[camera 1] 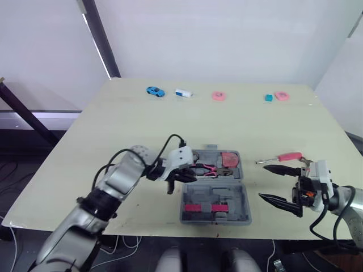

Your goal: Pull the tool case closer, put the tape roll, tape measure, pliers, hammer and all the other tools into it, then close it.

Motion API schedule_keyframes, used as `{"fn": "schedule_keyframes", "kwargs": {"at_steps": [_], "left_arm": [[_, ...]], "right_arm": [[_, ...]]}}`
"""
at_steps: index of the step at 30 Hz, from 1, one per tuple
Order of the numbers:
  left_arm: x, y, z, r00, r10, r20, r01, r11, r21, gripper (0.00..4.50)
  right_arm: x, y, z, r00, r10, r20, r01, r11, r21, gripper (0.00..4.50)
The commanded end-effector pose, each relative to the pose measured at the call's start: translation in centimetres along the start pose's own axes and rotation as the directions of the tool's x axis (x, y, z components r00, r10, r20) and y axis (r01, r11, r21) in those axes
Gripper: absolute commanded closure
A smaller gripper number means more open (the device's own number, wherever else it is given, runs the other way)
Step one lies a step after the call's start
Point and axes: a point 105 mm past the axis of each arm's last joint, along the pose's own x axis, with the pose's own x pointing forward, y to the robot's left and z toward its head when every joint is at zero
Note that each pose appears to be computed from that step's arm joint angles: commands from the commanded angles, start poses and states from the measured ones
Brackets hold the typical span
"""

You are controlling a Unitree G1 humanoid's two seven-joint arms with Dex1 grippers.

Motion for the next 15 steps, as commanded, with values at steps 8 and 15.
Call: {"fn": "schedule_keyframes", "kwargs": {"at_steps": [8,15], "left_arm": [[1.9,-0.7,0.2,0.991,-0.087,-0.103,0.091,0.995,0.038,4.39],[2.8,-0.4,0.4,0.989,-0.088,-0.119,0.094,0.995,0.042,4.39]], "right_arm": [[-1.2,-0.2,0.6,0.998,-0.059,-0.001,0.058,0.997,-0.057,0.0],[-1.2,-0.4,0.4,0.997,-0.076,-0.001,0.076,0.995,-0.06,0.0]]}}
